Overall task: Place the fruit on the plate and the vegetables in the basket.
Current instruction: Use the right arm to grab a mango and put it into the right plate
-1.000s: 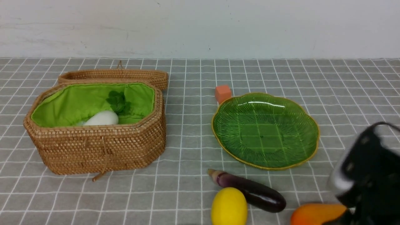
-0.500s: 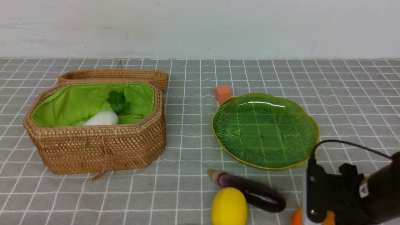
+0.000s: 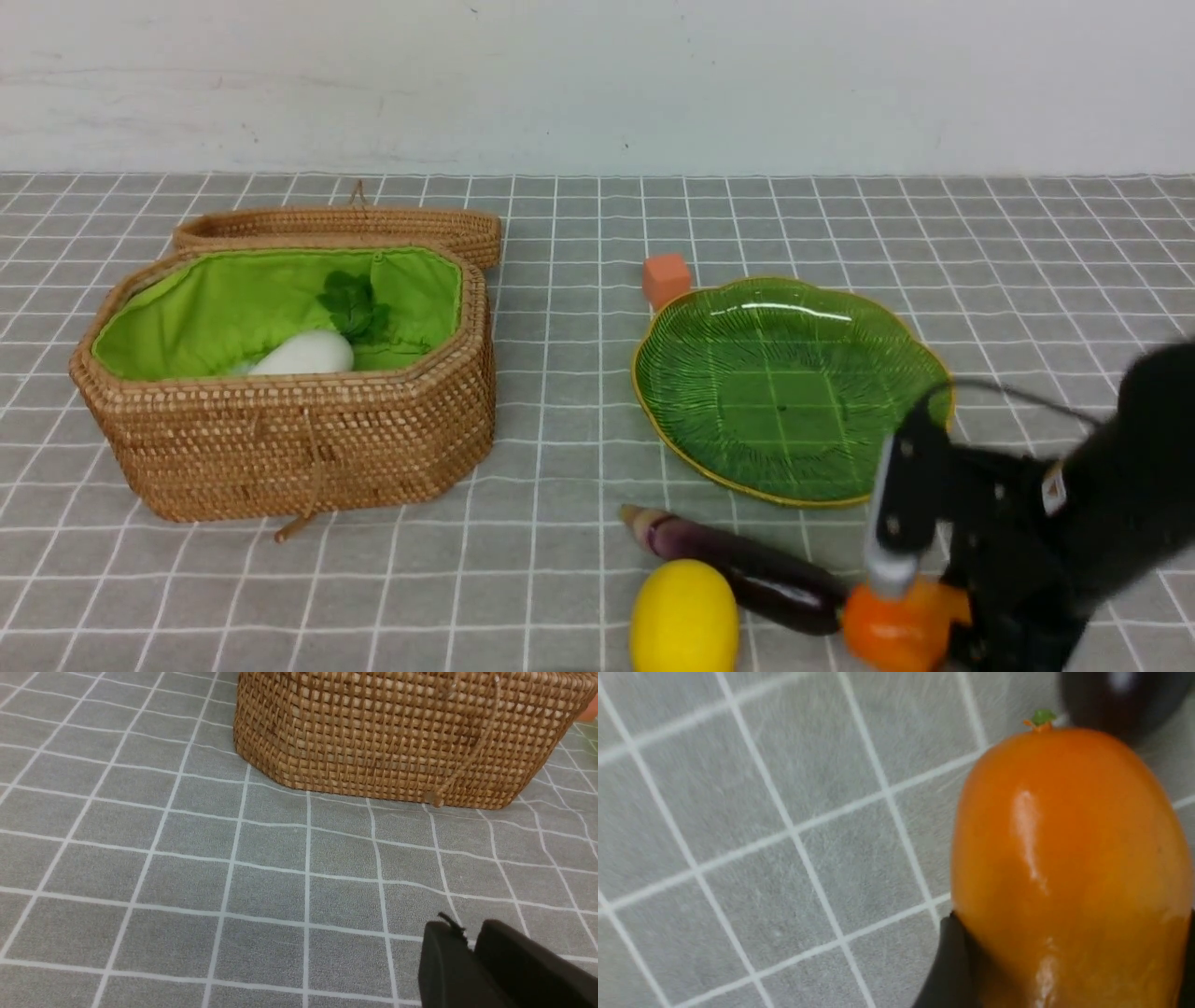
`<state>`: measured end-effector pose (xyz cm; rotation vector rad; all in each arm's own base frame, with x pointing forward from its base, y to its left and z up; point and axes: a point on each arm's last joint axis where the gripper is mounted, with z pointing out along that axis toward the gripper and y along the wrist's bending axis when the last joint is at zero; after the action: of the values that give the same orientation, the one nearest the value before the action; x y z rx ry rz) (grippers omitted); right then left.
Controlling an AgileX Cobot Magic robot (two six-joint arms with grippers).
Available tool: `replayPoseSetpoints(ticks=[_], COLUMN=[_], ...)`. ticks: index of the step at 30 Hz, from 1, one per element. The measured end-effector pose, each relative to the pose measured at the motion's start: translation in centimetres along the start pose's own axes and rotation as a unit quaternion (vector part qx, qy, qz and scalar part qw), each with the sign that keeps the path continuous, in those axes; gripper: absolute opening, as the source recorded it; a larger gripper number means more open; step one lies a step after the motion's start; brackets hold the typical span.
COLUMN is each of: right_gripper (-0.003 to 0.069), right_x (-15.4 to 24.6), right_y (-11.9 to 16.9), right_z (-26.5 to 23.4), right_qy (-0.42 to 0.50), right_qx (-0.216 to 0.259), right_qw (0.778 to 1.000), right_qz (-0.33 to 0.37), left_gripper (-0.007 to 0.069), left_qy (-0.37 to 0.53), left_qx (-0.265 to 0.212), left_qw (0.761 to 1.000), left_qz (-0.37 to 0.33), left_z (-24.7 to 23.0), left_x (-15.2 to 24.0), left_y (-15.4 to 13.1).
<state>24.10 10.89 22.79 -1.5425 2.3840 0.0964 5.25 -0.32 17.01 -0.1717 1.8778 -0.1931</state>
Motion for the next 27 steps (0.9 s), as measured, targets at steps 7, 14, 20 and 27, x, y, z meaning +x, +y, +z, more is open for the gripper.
replayPoseSetpoints(ticks=[7, 14, 20, 27], right_gripper=[0.0545, 0.0545, 0.0545, 0.0608], right_x=[-3.5, -5.9, -5.7, -5.6], right_y=[-6.5, -13.6, -15.8, -15.9], right_z=[-4.6, -0.6, 4.8, 5.5], right_qy=[-0.103, -0.23, -0.238, -0.231], right_qx=[0.046, 0.097, 0.124, 0.121], right_qw=[0.986, 0.932, 0.908, 0.909], right_qz=[0.123, 0.262, 0.322, 0.325], left_gripper=[0.0102, 0.0111, 0.0113, 0.0117], left_qy=[0.0, 0.0, 0.0, 0.0], left_qx=[0.0, 0.0, 0.0, 0.0], left_qw=[1.0, 1.0, 1.0, 1.0], left_qz=[0.0, 0.0, 0.0, 0.0], left_z=[0.0, 0.0, 0.0, 0.0], left_x=[0.0, 0.0, 0.0, 0.0], left_y=[0.0, 0.0, 0.0, 0.0])
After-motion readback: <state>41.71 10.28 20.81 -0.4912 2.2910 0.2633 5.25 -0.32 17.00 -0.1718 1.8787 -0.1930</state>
